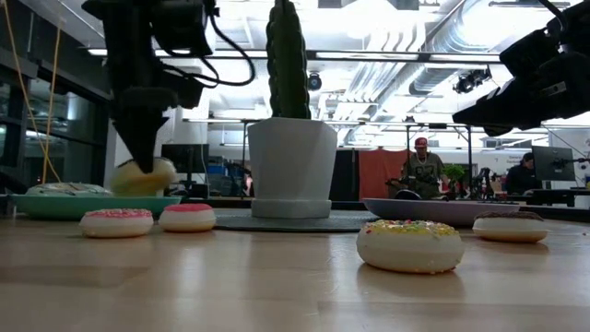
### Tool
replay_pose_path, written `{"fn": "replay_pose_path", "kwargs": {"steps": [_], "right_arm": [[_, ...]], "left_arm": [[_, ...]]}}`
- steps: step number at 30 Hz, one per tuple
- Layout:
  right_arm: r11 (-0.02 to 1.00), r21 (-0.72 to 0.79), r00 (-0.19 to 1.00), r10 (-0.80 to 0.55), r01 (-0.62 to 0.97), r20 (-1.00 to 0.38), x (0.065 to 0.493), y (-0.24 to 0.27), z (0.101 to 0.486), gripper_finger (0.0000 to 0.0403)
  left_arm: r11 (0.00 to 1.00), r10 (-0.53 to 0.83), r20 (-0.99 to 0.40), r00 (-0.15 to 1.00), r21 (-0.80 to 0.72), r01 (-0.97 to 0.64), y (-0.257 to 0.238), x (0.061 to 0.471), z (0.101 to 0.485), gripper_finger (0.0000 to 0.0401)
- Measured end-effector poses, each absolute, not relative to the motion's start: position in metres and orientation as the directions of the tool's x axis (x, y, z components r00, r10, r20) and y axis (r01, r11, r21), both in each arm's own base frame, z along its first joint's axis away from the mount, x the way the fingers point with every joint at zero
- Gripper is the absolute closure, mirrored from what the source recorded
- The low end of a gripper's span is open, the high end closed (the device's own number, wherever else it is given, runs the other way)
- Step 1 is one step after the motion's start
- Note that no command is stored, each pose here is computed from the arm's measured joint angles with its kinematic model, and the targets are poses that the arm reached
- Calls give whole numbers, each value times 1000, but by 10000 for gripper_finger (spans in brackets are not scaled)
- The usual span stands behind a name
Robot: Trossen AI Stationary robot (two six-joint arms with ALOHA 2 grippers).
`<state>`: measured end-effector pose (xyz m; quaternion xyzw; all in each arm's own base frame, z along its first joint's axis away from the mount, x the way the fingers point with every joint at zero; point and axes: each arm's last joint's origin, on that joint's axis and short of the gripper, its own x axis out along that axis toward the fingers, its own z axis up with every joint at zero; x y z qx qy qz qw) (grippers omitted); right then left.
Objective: Pick & Place donuts
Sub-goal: Put the big black donut on the green plate
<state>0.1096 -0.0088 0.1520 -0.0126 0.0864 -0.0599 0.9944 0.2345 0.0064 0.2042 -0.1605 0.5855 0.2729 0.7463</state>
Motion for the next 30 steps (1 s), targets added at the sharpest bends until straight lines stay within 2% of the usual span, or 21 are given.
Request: {"fn": "replay_pose_path", "kwargs": {"steps": [5,24,30], "right_arm": [[993,-35,978,-121,117,-170,110,-9,152,402],[993,-35,978,-121,117,-170,110,-9,152,402],[993,-35,978,-121,117,-170,110,-9,152,402]], "left_arm": [[801,276,-955,110,166,-575,8,229,204,346],[816,283,-953,107,181,-549,8,223,185,344],[834,253,-961,108,160,-528,7,223,185,309]]}}
